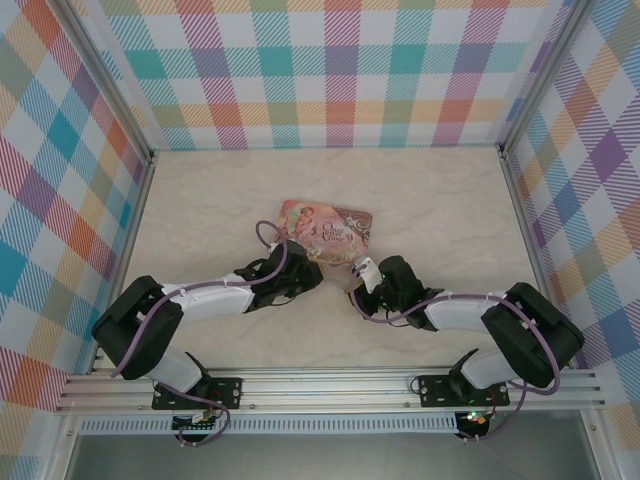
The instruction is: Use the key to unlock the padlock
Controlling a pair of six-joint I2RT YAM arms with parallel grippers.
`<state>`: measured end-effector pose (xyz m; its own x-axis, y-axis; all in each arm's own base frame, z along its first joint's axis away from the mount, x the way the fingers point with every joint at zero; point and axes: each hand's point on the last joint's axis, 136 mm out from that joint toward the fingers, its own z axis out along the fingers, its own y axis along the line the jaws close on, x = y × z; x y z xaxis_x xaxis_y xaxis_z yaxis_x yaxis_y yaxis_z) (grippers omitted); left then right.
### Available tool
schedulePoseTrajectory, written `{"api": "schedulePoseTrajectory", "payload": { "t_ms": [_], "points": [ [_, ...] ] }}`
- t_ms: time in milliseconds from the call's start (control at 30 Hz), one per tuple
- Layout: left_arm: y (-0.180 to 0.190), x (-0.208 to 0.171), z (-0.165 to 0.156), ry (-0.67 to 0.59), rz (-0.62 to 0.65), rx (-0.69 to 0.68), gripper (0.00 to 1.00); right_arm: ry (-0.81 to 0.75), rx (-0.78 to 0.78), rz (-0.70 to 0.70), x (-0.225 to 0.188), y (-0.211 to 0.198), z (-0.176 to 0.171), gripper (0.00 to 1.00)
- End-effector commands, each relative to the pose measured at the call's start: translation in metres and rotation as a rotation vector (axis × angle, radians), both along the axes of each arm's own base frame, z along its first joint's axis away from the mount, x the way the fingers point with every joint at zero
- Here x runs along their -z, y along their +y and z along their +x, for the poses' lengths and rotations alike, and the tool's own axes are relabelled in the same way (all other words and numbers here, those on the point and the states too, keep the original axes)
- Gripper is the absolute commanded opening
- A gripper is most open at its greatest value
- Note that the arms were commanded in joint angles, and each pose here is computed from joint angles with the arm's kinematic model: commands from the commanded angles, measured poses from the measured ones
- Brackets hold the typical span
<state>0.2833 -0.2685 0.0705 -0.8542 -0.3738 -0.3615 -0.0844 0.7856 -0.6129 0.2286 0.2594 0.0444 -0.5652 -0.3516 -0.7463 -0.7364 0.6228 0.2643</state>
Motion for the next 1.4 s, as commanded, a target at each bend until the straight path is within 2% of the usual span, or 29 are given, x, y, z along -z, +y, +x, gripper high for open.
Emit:
{"api": "schedulePoseTrajectory", "payload": {
  "t_ms": [0,267,900,1367],
  "points": [
    [0.006,-0.008,0.01,-0.08,0.015,-0.009,0.08,-0.019,-0.016,0.006,0.001,0.002,-0.003,0.02],
    [0.012,0.008,0.019,-0.129,0.027,-0.05,0.09,-0.032,-0.012,0.009,-0.003,0.0,-0.004,0.03],
    [0.022,0.023,0.031,-0.228,0.076,-0.088,0.3,-0.052,-0.003,0.013,-0.012,-0.004,-0.006,0.02],
    [0.023,0.028,0.04,-0.243,0.093,-0.119,0.36,-0.065,0.001,0.013,-0.015,-0.006,-0.006,0.03]
  ]
}}
